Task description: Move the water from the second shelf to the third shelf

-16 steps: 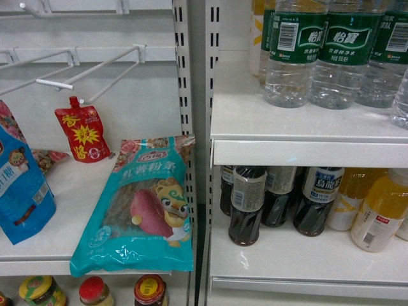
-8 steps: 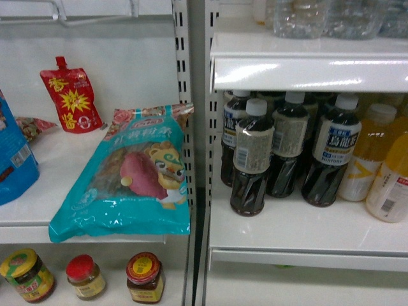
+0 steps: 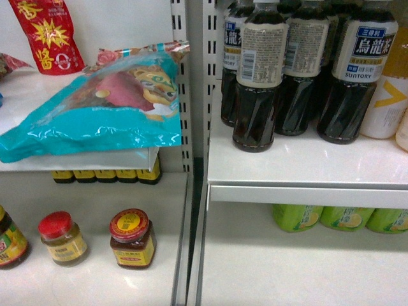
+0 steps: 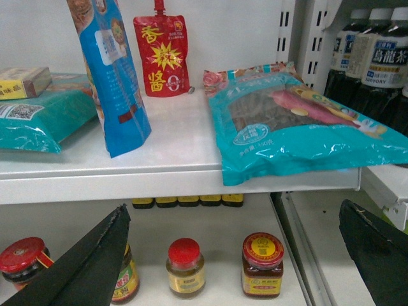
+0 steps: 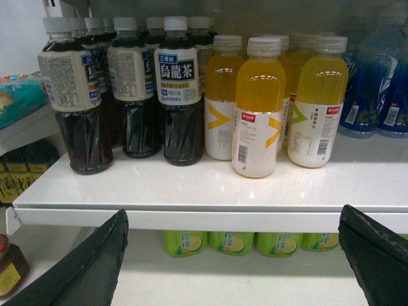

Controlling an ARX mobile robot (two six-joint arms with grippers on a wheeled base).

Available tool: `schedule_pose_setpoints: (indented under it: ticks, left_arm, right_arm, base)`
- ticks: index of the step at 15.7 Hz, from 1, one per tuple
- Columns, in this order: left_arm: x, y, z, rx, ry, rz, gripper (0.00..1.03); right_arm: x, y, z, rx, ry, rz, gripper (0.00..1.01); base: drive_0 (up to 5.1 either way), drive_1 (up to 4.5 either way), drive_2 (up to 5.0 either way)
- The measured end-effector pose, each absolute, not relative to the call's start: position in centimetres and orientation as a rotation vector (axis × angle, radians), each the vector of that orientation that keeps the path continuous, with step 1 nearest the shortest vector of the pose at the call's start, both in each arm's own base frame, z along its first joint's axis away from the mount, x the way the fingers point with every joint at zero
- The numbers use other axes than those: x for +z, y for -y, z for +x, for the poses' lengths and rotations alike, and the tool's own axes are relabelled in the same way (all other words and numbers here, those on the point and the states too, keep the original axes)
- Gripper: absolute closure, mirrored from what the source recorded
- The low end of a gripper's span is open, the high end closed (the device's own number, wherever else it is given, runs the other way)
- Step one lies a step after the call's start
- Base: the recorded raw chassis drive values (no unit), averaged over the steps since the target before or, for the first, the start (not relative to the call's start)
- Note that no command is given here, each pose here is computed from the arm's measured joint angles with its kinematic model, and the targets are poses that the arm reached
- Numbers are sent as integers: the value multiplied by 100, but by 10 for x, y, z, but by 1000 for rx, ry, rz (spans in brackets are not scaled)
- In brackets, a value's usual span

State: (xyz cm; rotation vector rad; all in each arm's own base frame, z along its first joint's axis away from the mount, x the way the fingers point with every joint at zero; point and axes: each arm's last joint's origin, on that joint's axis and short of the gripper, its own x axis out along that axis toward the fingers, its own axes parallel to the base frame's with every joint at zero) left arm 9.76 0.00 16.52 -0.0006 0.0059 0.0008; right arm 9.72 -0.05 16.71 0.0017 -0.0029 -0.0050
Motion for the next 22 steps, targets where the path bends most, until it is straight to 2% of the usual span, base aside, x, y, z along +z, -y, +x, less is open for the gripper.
schedule_pose_setpoints:
  ticks: [22]
  left_arm:
    - [165,0,98,0,-4,0,5]
  right_arm:
    - [167,0,97,-5,4,2,3]
  base:
    - [0,0,0]
